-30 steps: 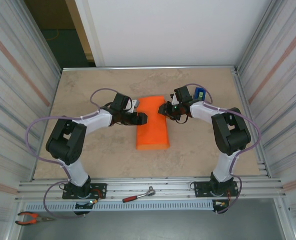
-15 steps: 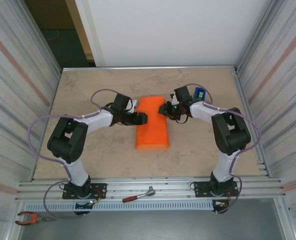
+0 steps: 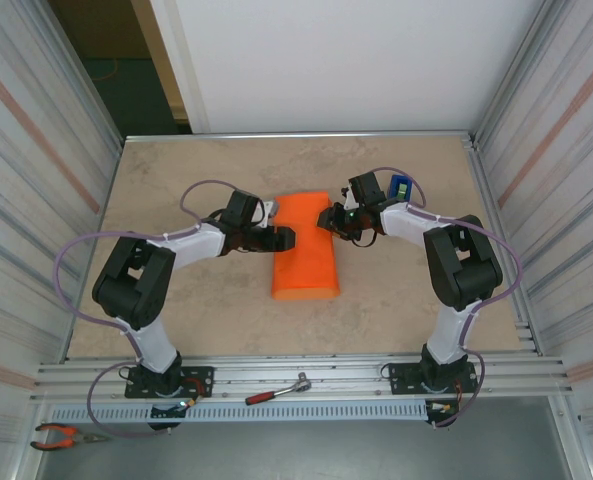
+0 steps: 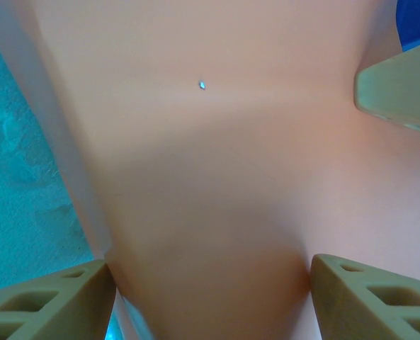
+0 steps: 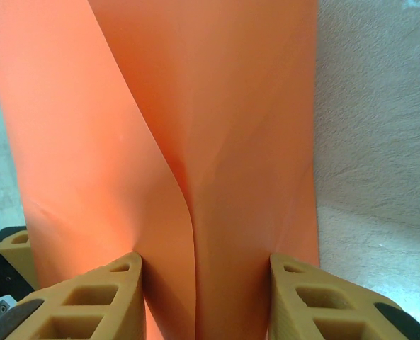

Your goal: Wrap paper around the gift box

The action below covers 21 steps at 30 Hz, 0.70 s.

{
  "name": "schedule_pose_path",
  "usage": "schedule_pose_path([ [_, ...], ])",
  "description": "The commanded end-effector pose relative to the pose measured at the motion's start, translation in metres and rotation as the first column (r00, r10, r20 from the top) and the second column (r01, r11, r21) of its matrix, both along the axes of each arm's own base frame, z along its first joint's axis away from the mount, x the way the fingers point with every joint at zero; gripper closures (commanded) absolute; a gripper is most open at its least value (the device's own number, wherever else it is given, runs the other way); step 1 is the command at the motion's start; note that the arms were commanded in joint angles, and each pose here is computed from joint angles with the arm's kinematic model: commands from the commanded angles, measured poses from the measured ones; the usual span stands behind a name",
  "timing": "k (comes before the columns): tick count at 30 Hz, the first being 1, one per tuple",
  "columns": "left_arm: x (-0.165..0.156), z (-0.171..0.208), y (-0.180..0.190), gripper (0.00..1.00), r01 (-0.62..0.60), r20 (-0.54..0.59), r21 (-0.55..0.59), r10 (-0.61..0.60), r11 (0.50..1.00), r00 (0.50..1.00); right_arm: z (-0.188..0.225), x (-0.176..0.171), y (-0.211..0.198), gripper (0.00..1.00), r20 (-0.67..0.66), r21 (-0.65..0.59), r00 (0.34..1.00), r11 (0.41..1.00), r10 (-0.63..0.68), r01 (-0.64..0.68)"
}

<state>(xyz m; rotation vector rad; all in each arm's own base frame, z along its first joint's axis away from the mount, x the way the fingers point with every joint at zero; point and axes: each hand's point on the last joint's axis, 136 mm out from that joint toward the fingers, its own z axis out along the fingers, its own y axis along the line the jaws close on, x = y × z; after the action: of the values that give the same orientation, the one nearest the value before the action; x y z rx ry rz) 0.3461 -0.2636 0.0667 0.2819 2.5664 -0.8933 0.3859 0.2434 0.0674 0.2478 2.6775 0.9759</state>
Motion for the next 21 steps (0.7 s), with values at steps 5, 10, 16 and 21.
schedule_pose_path([
  [5,-0.026,0.020,0.009,0.26,0.011,-0.072,-0.043,-0.014,0.999,0.997,-0.028,-0.018,-0.007,0.66,-0.109,-0.058,0.994,0.998,-0.022,0.016],
  [10,-0.037,0.023,0.004,0.26,0.011,-0.079,-0.061,-0.016,0.998,0.997,-0.031,-0.018,-0.007,0.67,-0.115,-0.059,0.993,0.998,-0.024,0.017],
  [16,-0.042,0.006,0.003,0.26,-0.003,-0.095,-0.016,0.001,1.000,0.995,-0.032,-0.019,-0.007,0.67,-0.118,-0.058,0.993,0.998,-0.022,0.015],
  [21,-0.040,-0.004,0.004,0.26,-0.015,-0.086,0.025,0.018,1.000,0.996,-0.031,-0.018,-0.007,0.68,-0.117,-0.056,0.993,0.998,-0.026,0.019],
])
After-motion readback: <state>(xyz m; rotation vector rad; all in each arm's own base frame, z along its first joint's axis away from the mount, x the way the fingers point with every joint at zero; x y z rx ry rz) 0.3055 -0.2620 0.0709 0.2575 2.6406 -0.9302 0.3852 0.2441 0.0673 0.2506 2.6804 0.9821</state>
